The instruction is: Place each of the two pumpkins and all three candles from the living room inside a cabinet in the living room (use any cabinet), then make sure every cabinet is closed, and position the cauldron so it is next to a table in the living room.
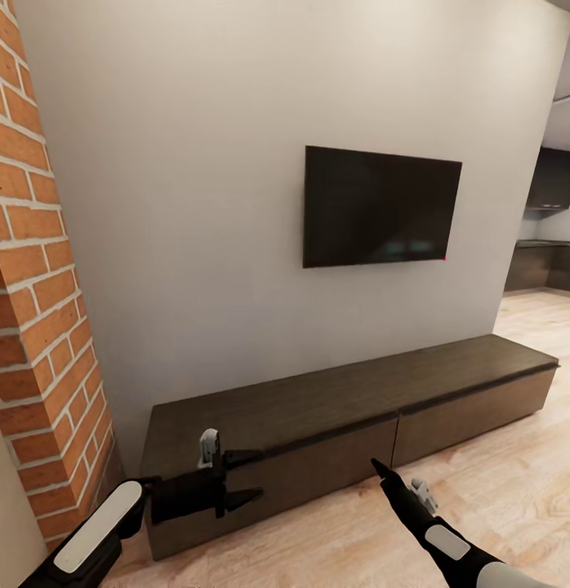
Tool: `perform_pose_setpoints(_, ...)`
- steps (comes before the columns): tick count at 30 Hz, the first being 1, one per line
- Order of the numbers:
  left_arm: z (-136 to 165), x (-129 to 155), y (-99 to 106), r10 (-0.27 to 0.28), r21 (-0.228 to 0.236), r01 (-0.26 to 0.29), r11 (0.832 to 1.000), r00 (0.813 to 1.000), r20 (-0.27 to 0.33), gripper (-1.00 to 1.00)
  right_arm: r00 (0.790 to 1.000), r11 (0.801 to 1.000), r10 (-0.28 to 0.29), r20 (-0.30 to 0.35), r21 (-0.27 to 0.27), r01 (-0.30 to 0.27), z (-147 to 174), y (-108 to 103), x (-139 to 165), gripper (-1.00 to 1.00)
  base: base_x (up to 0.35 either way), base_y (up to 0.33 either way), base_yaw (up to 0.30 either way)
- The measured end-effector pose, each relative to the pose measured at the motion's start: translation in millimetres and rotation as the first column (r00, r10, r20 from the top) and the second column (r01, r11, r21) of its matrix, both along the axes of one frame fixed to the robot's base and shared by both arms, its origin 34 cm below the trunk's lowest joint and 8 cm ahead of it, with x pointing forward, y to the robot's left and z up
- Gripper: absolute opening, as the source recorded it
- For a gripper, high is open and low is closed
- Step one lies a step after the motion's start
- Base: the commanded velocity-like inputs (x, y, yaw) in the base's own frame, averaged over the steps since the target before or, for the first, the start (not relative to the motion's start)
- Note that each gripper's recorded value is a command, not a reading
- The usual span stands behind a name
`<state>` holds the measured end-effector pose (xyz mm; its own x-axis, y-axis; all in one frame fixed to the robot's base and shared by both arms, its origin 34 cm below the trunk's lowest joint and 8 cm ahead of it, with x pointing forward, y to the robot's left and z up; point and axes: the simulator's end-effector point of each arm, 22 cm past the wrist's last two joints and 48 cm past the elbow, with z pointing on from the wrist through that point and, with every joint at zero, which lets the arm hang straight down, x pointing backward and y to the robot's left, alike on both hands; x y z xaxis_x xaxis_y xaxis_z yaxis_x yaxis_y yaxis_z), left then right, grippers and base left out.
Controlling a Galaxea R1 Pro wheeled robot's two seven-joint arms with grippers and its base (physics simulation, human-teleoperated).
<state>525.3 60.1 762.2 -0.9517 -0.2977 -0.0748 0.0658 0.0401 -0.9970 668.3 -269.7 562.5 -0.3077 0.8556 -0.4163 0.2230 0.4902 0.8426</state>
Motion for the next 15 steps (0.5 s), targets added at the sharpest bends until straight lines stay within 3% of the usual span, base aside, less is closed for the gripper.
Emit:
perform_pose_setpoints(5, -9.0, -11.7, -18.3, -0.037, -0.009, 0.037, 0.999, 0.999, 0.002, 1.0, 1.0, 1.0, -0.001, 0.003, -0.001, 0.001, -9.6, 1.5, -1.2, 1.0, 0.0, 0.0, 0.0)
perform_pose_setpoints(11, 9.1, -33.5, -37.0, -0.095, -0.035, 0.098, 0.995, 0.992, 0.081, 1.0, 1.0, 1.0, 0.0, 0.006, -0.002, 0.0, -22.1, 2.7, -3.8, 1.0, 0.0, 0.0, 0.0)
perform_pose_setpoints(15, 0.4, -43.9, -42.2, -0.109, -0.042, 0.112, 0.993, 0.991, 0.081, 1.0, 1.0, 1.0, 0.0, 0.007, -0.003, 0.0, -30.4, 3.0, -5.4, 1.0, 0.0, 0.0, 0.0)
